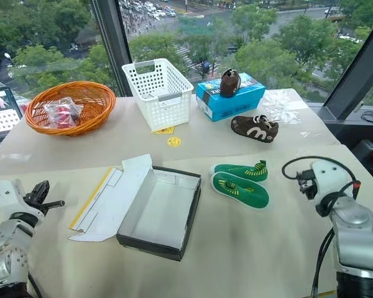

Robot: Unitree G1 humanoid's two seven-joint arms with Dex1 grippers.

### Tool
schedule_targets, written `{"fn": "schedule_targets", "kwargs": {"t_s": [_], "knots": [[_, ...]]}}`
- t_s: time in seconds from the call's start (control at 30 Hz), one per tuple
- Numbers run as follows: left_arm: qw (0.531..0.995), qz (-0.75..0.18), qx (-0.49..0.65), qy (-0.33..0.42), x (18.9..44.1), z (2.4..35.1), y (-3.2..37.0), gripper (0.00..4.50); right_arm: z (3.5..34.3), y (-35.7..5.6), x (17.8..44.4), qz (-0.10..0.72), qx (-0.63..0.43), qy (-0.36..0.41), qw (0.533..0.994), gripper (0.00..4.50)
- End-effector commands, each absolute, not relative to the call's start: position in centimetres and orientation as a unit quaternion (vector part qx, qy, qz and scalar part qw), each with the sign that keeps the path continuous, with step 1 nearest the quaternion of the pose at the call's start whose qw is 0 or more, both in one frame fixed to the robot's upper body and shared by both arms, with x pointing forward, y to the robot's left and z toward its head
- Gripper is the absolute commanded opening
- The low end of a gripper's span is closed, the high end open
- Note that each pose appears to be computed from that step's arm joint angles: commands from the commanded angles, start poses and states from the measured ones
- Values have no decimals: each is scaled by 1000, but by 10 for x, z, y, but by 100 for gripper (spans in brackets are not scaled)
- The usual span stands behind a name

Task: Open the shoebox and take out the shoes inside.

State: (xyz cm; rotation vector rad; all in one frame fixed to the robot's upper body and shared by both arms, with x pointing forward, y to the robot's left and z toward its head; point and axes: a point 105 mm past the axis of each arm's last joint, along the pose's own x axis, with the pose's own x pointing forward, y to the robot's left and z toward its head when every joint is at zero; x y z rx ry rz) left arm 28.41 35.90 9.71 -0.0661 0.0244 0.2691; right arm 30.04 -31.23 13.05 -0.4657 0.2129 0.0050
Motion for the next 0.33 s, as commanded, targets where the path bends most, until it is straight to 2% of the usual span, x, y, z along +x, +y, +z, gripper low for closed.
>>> {"fn": "schedule_targets", "kwargs": {"t_s": [0.03,0.33], "knots": [[988,152,-34,-7,281,97,366,0,131,-318,296,-9,-228,79,970,242],[988,150,-40,-13,289,92,363,0,125,-312,303,-14,-222,62,973,242]]}}
